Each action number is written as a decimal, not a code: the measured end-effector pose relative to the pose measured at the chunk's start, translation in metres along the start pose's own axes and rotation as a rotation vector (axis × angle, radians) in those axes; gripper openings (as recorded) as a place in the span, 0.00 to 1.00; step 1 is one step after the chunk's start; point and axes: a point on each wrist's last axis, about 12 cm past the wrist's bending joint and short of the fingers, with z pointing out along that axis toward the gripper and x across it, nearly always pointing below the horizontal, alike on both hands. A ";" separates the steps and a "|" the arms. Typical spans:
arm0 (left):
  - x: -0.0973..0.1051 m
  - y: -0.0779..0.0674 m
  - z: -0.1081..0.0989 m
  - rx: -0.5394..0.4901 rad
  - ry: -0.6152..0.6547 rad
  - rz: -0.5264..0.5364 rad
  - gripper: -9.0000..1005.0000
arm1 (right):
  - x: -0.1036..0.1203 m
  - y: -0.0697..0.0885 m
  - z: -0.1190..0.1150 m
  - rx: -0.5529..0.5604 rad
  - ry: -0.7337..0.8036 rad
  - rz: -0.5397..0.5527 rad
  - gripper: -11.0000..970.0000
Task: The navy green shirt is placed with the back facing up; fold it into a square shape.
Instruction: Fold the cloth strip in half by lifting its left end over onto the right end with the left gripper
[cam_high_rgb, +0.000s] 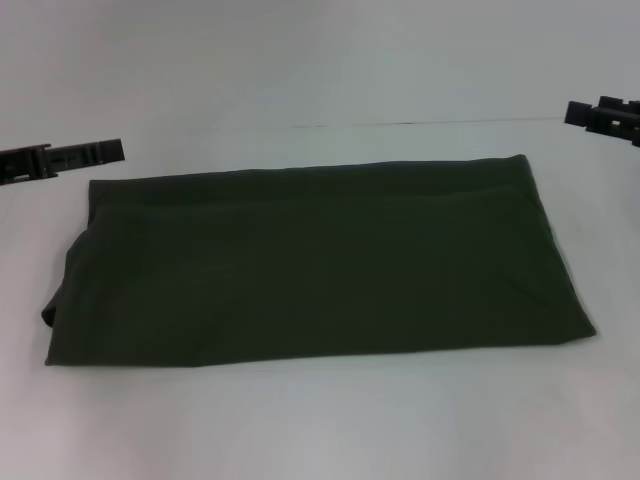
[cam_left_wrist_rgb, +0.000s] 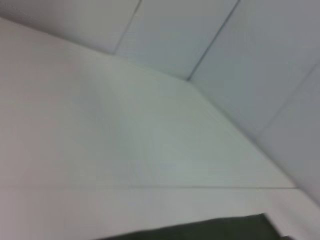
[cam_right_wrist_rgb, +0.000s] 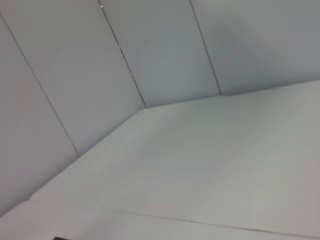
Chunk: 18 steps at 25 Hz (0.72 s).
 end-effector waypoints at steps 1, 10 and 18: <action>0.001 0.001 0.001 -0.014 0.008 -0.008 0.88 | 0.002 0.001 0.002 0.002 -0.004 -0.014 0.80; -0.011 0.014 0.013 -0.244 0.185 -0.214 0.88 | 0.014 0.002 0.015 0.026 -0.006 -0.141 0.80; -0.027 0.013 0.010 -0.319 0.254 -0.284 0.88 | 0.017 0.001 0.014 0.045 -0.034 -0.210 0.80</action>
